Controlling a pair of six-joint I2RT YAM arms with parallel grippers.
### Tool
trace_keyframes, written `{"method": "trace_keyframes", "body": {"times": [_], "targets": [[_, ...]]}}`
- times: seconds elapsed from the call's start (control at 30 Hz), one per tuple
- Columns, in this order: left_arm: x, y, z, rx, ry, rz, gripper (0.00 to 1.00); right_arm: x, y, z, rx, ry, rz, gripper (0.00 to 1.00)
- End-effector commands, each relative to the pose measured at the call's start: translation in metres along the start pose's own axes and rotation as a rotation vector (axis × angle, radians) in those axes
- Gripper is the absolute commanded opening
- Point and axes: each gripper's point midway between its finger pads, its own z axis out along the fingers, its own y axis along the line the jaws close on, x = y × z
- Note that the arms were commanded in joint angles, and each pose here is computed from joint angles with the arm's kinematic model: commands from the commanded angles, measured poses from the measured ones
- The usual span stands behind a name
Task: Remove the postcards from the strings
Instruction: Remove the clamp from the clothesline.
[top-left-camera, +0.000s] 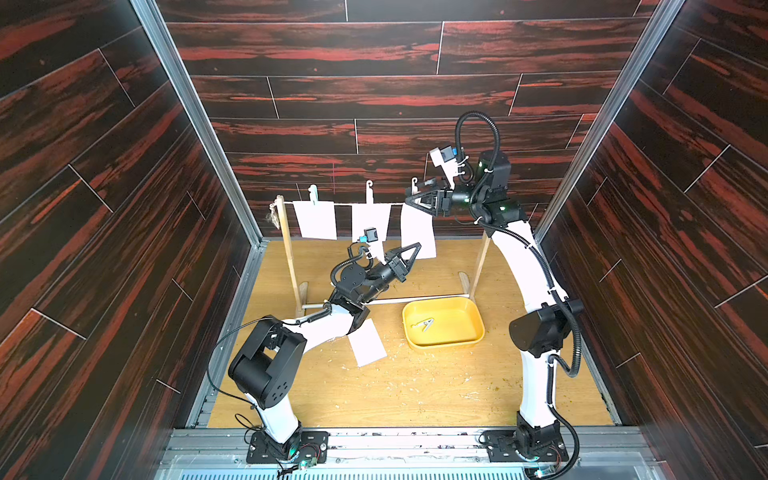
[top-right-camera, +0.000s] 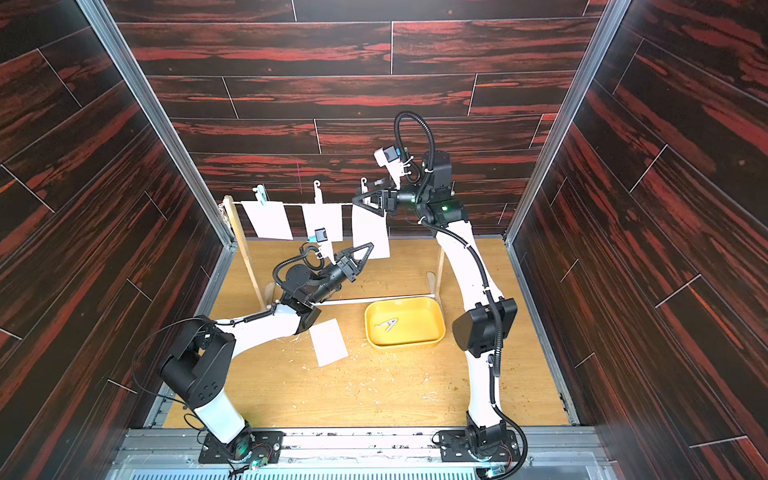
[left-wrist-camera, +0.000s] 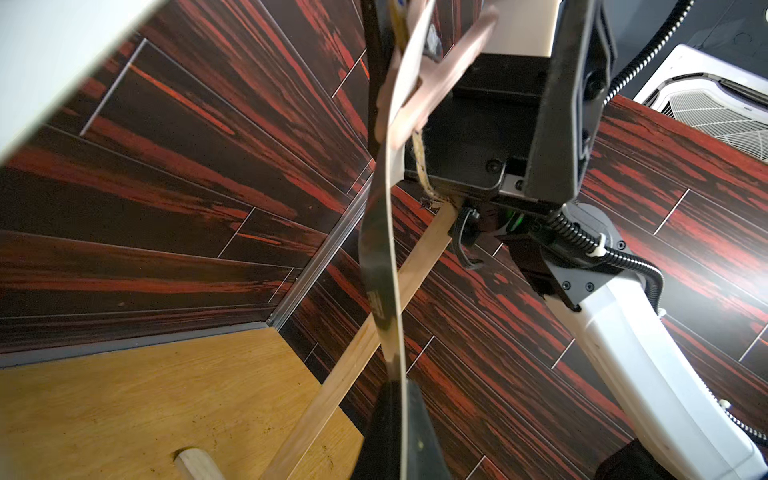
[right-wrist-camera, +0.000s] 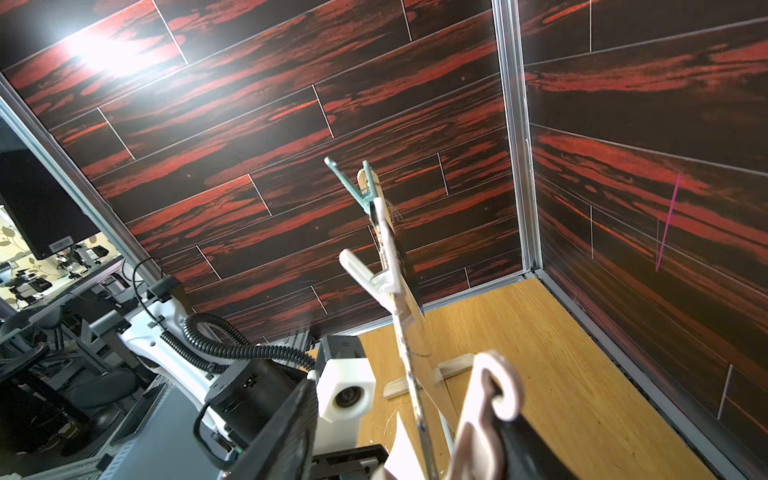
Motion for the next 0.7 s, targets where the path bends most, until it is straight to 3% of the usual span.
{"method": "trace_keyframes", "body": {"times": [0.0,0.67], "targets": [[-0.027,-0.027,0.0,0.095,-0.079,0.028,0.0,-0.009,0.029,-0.001,-0.065,0.009,0.006,0.58],[-0.022,-0.02,0.001,0.08,-0.07,0.012,0.0,-0.021,0.036,-0.007,0.005,-0.006,-0.024,0.28]]}}
